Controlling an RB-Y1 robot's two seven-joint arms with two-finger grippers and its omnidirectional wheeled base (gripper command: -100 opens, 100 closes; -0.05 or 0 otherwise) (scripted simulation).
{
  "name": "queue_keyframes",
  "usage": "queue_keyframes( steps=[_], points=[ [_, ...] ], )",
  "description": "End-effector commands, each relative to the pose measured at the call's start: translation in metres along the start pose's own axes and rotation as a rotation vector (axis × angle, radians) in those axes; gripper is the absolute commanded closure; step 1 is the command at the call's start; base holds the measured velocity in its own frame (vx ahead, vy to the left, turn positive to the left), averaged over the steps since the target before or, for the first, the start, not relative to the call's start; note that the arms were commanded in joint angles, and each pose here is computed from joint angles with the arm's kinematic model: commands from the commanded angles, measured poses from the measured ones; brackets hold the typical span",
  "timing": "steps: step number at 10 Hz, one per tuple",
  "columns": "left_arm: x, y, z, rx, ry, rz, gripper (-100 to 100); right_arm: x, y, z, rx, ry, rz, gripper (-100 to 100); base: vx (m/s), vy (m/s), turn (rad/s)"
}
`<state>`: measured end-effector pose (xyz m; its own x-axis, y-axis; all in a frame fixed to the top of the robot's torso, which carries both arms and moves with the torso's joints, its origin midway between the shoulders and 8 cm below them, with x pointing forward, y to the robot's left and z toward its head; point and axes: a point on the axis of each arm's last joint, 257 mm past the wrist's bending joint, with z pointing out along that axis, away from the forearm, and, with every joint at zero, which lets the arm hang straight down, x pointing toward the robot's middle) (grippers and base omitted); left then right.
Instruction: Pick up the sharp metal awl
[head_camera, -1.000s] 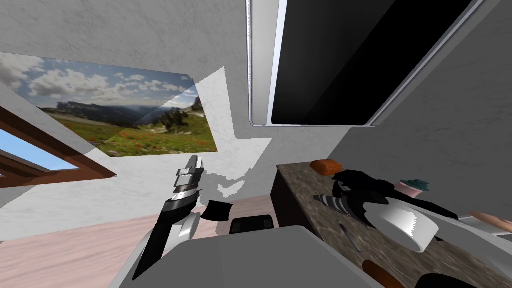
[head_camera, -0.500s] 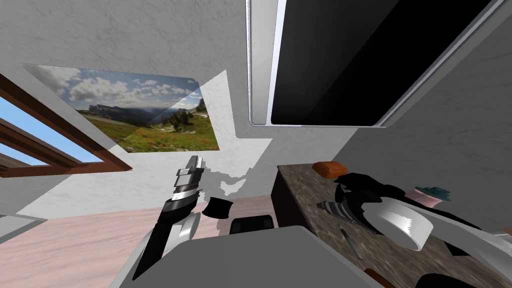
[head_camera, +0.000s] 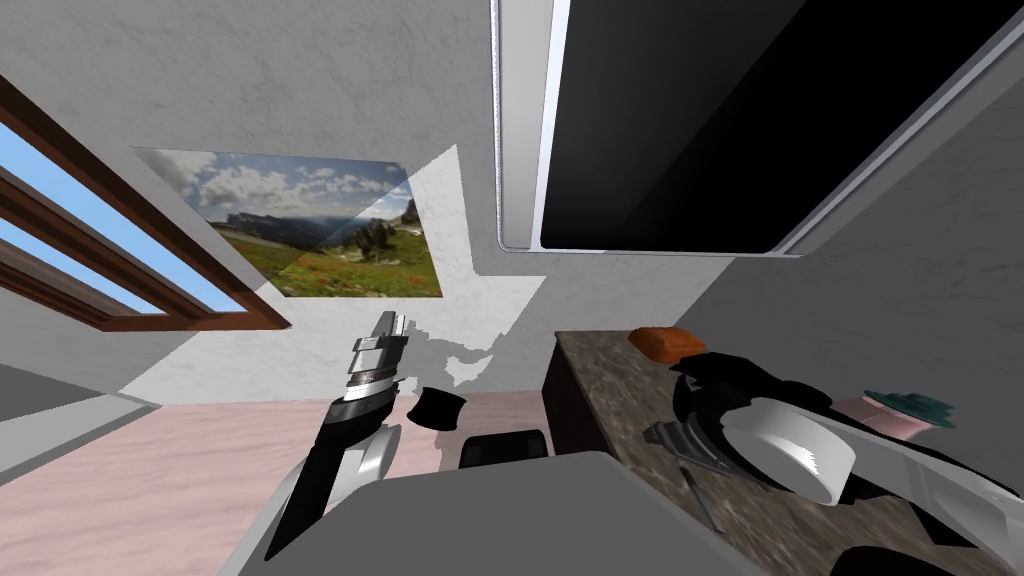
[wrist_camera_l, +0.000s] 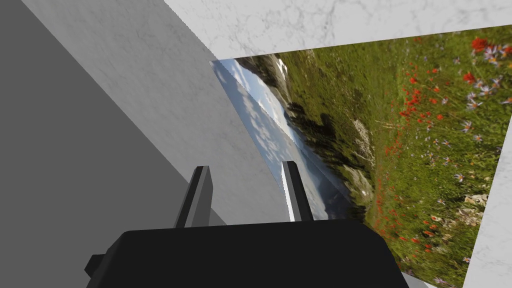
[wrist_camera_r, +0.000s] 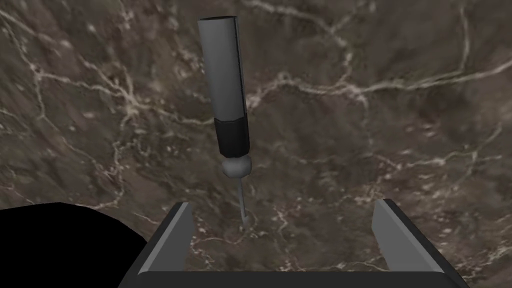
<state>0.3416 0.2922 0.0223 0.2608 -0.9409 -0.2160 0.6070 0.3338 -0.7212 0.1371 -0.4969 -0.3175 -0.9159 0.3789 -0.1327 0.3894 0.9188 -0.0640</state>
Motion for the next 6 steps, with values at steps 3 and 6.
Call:
queue_keyframes(
  steps=[3,6],
  points=[
    [0.0,0.0,0.0,0.0,0.0,0.0,0,0.026,-0.004,0.005,0.008,0.073,-0.007,-100,-0.016,-0.058,0.029],
    [0.0,0.0,0.0,0.0,0.0,0.0,0,0.038,-0.012,0.021,0.013,0.078,0.018,-100,-0.005,-0.001,0.086]
  ],
)
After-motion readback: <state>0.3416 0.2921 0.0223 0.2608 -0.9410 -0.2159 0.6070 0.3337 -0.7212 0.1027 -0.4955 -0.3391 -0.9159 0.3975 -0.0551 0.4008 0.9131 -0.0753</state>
